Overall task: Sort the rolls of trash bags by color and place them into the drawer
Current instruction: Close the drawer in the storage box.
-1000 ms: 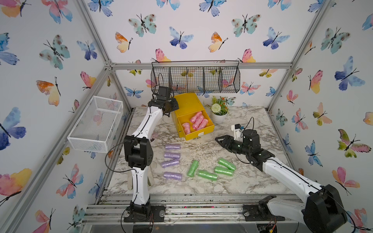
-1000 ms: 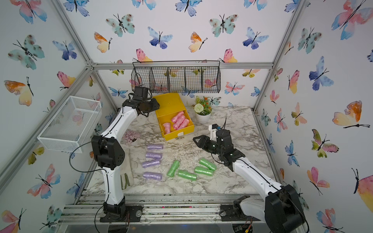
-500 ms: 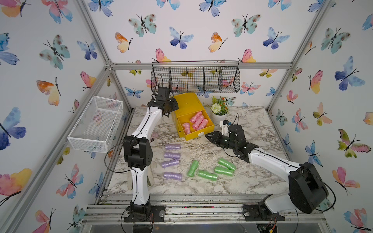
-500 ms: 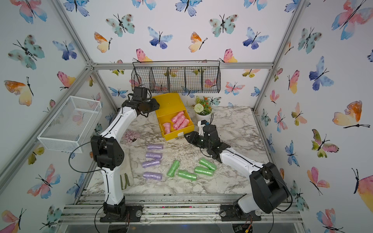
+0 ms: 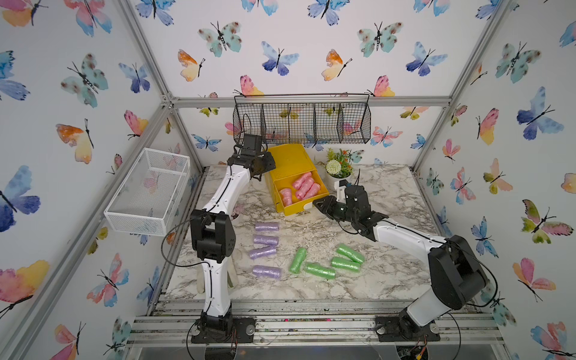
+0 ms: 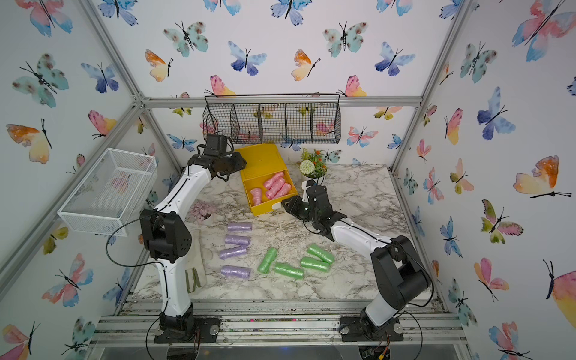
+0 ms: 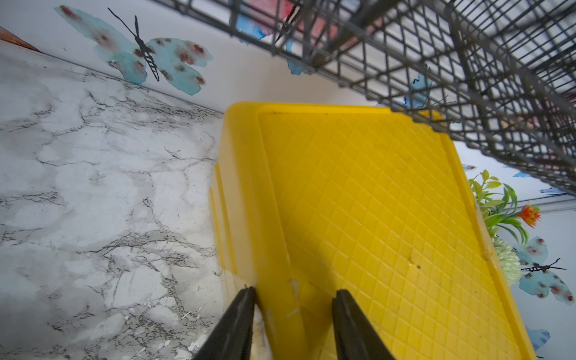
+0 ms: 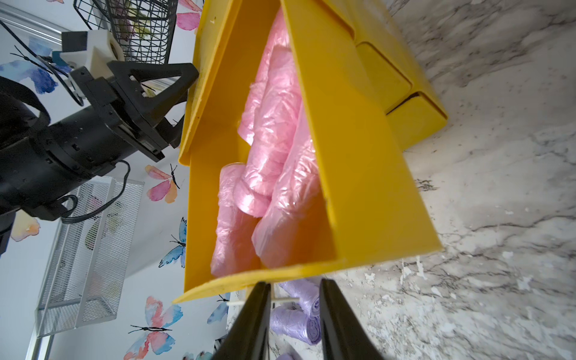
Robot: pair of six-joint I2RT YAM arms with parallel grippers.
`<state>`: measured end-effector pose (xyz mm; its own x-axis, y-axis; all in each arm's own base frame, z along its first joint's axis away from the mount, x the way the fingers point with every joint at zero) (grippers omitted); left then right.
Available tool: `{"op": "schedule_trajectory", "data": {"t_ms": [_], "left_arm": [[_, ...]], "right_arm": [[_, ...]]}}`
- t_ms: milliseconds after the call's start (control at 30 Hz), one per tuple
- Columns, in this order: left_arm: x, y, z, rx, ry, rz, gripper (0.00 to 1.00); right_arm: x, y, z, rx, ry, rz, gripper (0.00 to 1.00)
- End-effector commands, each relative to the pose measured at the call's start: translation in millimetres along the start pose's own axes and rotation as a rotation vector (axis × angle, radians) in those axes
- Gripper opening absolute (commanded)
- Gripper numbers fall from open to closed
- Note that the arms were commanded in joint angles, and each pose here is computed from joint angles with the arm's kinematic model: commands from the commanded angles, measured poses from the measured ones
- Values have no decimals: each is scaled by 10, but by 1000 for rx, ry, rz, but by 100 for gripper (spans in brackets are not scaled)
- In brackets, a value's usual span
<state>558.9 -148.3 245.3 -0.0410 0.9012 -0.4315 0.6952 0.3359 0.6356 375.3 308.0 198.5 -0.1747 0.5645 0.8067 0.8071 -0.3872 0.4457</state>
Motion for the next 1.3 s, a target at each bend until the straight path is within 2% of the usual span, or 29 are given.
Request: {"op": "schedule_trajectory", "data": {"t_ms": [0, 567, 867, 1100, 1267], "left_arm": [[257, -492, 170, 187, 82, -10, 44], [220, -590, 172, 214, 70, -5, 43], [196, -615, 166, 222, 60, -5, 43], [186, -637, 173, 226, 58, -4, 43], [190, -630, 153, 222, 62, -2, 44]], "right_arm": [[145, 171, 70, -55, 17, -18, 32], [159, 546, 751, -99, -14, -30, 37], [145, 658, 963, -122, -16, -20, 39], [245, 711, 943, -129, 4, -27, 40], [318, 643, 627, -110, -18, 5, 41]]}}
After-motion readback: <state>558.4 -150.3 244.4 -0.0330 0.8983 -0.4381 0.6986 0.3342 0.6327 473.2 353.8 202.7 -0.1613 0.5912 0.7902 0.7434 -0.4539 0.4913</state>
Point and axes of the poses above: each gripper's point midway between its finger pads, its own z axis out along the fingers, its own x axis along the line the jaws close on, y = z × x, the point moved 1 cm from there along -z, back along the fingers, and after that the axes turned 1 degree about -z, right-handed, at the moved point
